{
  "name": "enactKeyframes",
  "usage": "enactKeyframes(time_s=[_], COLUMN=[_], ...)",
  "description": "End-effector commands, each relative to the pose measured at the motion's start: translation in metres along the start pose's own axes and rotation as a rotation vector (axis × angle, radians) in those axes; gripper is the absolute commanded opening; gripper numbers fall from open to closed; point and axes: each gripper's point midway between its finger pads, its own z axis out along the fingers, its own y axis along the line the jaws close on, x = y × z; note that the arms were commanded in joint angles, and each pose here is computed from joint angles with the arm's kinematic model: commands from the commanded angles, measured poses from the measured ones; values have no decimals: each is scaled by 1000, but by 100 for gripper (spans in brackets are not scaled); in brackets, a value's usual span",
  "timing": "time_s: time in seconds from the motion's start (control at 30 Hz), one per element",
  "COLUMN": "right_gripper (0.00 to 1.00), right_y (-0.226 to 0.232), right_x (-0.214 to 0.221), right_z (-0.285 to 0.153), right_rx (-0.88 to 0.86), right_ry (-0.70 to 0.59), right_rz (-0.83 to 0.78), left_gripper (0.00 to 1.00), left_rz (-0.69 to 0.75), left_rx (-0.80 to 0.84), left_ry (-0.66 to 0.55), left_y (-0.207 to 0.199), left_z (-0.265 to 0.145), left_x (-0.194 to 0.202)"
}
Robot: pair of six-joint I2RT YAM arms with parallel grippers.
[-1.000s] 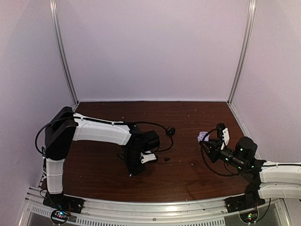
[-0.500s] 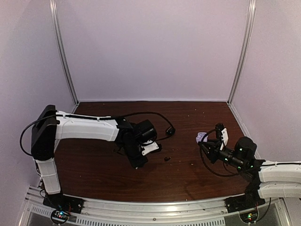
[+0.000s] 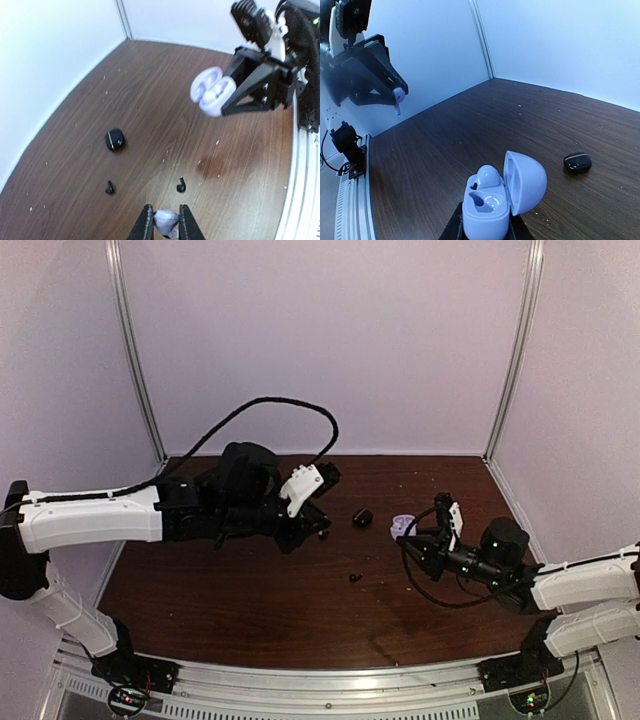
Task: Insert the wireless bluetooth earbuds into the charging case
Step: Pick up the right earbud from the center of the board, then insert the right earbud into the right side groove of the charging case.
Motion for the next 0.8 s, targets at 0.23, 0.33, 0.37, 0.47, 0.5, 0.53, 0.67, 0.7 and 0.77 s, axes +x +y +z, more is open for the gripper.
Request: enactKeyframes(time_s=[0.23, 0.33, 0.37, 0.47, 0.5, 0.53, 0.67, 0.7, 0.77], right_gripper=[4, 4, 4, 4, 4, 4, 4, 4, 4], right_y=[68, 83, 87, 95, 98, 100, 104, 104, 105], right_x=[-24, -25, -25, -24, -25, -26, -33, -36, -40], right_z=[37, 41, 42, 43, 43, 42, 38, 37, 36], right_rx=[-195, -220, -223, -233, -238, -244, -255, -254, -260], right_ry=[-42, -57, -60, -66, -71, -77, -108, -119, -138], right_rz=[-107, -126, -131, -144, -148, -148, -140, -134, -124], left_gripper=[14, 13, 13, 13, 13, 13, 12, 12, 12], left_rz=[199, 218, 224, 238, 243, 246, 254, 258, 259], left_rx=[77, 84, 86, 92, 95, 97, 105, 106, 111], left_ry=[-420, -435, -438, -445, -447, -446, -444, -444, -441], left_y=[-52, -58, -59, -65, -66, -67, -71, -73, -75], left_z=[-34, -32, -31, -30, -29, -29, -28, -28, -27], left_x=[-84, -86, -87, -88, -88, -88, -88, -87, -86])
